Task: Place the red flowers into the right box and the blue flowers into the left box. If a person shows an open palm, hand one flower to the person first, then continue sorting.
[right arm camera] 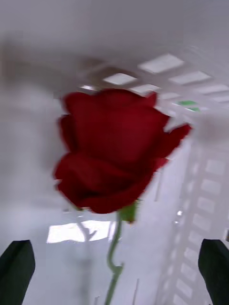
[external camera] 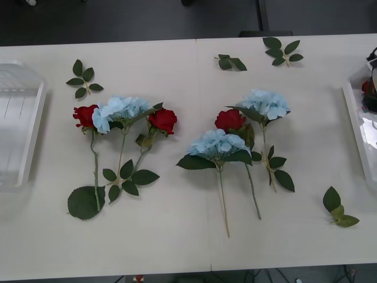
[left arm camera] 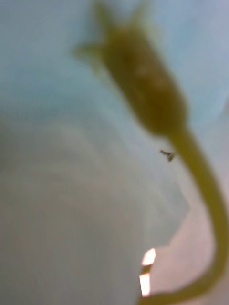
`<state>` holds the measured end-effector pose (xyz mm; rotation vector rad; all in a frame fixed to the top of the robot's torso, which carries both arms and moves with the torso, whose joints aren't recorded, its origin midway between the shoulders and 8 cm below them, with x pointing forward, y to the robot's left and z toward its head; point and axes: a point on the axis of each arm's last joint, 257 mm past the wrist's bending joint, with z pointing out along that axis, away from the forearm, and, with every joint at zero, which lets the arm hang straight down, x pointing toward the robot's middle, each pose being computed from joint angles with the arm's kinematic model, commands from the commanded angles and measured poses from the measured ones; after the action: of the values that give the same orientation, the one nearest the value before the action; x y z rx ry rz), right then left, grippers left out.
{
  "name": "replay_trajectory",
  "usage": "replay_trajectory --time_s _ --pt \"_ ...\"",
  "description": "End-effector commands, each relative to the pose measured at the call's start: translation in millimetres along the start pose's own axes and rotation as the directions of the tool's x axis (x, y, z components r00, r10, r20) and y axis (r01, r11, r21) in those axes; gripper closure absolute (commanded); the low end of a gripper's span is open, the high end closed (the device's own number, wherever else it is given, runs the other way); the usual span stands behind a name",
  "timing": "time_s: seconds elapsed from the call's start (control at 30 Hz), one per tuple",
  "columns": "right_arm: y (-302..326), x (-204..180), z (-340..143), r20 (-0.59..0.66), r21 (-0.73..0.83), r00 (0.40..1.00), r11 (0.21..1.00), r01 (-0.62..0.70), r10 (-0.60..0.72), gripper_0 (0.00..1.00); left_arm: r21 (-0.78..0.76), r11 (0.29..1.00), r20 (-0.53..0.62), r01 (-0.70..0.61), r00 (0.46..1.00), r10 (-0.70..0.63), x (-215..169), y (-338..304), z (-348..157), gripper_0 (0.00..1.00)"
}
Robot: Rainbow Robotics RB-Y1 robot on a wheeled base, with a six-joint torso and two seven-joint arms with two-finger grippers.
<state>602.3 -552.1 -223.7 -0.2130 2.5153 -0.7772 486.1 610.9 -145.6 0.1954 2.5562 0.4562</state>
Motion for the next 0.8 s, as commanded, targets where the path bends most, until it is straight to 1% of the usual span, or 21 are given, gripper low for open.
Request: replay_trajectory --time_s 0.03,0.1,0.17,0.2,0.3,0.33,0.37,0.43,0.5,0.63,0.73,0.8 --pt "21.1 -34.2 -44.2 0.049 -0.183 0.998 0.982 0.04 -0.032 0.0 -0.118 0.992 0.07 -0.033 0.997 0.042 -37.9 39.3 -6.5 1.0" --pt "38.8 -41.5 -61.5 0.064 -0.258 0.996 0.963 0.075 -0.061 0.0 -0.141 0.989 0.075 -0.035 0.996 0.046 -40.1 44.0 -1.6 1.0" --pt "68.4 -44.5 -89.6 0.067 -0.377 0.995 0.921 0.097 -0.078 0.0 -0.157 0.987 0.09 -0.029 0.995 0.043 -41.8 47.4 5.6 1.0" --pt "81.8 -43.3 -100.9 0.061 -0.424 0.995 0.9 0.099 -0.081 0.0 -0.16 0.987 0.098 -0.024 0.994 0.04 -42.4 48.3 7.8 0.94" --pt "116.7 -30.8 -129.0 0.033 -0.529 0.993 0.841 0.111 -0.11 0.0 -0.17 0.985 0.111 -0.026 0.993 0.045 -45.1 49.7 10.0 0.38" --pt "129.5 -22.3 -138.1 0.014 -0.563 0.993 0.82 0.103 -0.114 0.0 -0.17 0.985 0.112 -0.027 0.993 0.046 -45.6 49.3 9.9 0.26" --pt "141.5 -16.3 -144.0 0.003 -0.587 0.993 0.804 0.095 -0.116 0.0 -0.17 0.985 0.111 -0.026 0.993 0.045 -45.1 49.7 10.0 0.21" --pt "162.7 -1.3 -153.0 -0.016 -0.62 0.995 0.782 0.065 -0.096 0.0 -0.167 0.986 0.113 -0.026 0.993 0.046 -45.7 48.7 10.0 0.04" --pt "180.7 10.7 -156.6 -0.024 -0.631 0.997 0.775 0.039 -0.07 0.0 -0.162 0.986 0.116 -0.025 0.992 0.044 -46.4 47.1 10.3 0.0" --pt "213.3 28.0 -160.7 -0.05 -0.648 0.999 0.76 -0.049 0.021 0.0 -0.151 0.988 0.12 -0.028 0.992 0.046 -48.4 42.9 9.7 0.0" --pt "230.3 32.5 -159.0 -0.072 -0.648 0.997 0.757 -0.079 0.043 0.0 -0.133 0.991 0.11 -0.029 0.993 0.044 -46.7 36.6 10.3 0.0" --pt "242.0 29.7 -157.1 -0.074 -0.642 0.996 0.762 -0.091 0.057 0.0 -0.095 0.995 0.109 -0.026 0.993 0.036 -48.7 24.4 8.9 0.0"
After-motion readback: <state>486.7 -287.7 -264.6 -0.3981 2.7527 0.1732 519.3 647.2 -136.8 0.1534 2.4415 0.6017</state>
